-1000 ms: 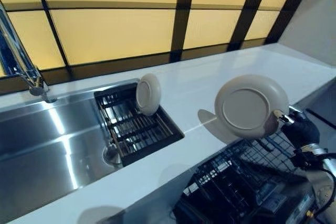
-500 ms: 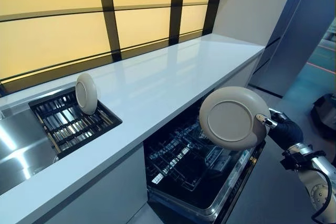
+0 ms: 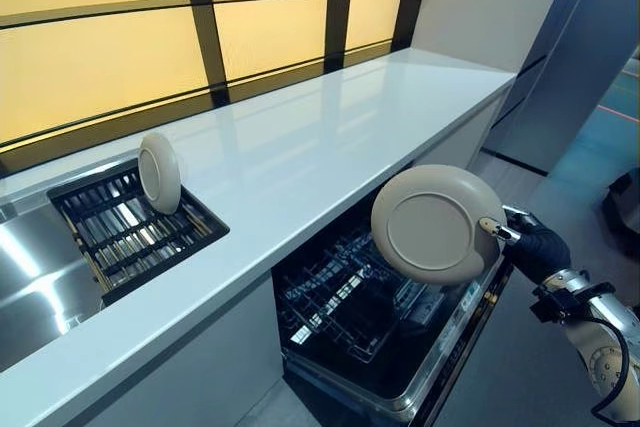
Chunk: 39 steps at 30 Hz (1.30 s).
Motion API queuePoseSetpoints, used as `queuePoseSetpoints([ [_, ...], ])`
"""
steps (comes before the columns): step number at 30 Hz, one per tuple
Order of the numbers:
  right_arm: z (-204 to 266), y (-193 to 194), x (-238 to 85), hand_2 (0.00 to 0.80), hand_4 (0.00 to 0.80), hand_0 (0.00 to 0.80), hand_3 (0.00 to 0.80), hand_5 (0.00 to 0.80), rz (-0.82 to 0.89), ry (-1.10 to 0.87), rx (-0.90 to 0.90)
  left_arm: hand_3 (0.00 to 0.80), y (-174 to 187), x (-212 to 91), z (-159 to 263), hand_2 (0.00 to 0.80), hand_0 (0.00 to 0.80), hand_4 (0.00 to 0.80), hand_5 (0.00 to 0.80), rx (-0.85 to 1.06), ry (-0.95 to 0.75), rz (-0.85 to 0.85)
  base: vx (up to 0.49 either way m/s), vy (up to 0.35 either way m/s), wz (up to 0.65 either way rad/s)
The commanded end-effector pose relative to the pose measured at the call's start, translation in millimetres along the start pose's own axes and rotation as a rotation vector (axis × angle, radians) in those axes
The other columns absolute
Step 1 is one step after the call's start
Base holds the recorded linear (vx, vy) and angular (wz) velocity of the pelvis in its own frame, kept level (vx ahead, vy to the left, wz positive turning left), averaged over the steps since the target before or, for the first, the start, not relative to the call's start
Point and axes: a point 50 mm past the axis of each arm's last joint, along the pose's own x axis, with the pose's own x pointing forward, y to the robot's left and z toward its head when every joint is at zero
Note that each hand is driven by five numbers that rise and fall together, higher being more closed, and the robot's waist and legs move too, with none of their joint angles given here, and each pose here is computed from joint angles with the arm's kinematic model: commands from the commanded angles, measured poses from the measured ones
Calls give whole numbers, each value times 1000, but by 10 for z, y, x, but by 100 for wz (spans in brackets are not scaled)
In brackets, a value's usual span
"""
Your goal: Take plates into dishwasher
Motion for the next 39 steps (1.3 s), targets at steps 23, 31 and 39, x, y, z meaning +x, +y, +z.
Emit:
queuePoseSetpoints([
  [23,-96,45,91,800,800,800,800,800,-26,113,-316,0,44,50,231,0,0,0,0,66,-72,-10,13,-5,3],
  [31,136,59,119,800,800,800,800,800,-118,20,-682,0,-20,45,250,0,0,0,0,72,-76,-29,7,1,0],
  [39,372,64,77,800,800,800,800,800,-201,-53,-954,0,-37,33,215,0,0,0,0,52,-68,-32,0,0,0],
])
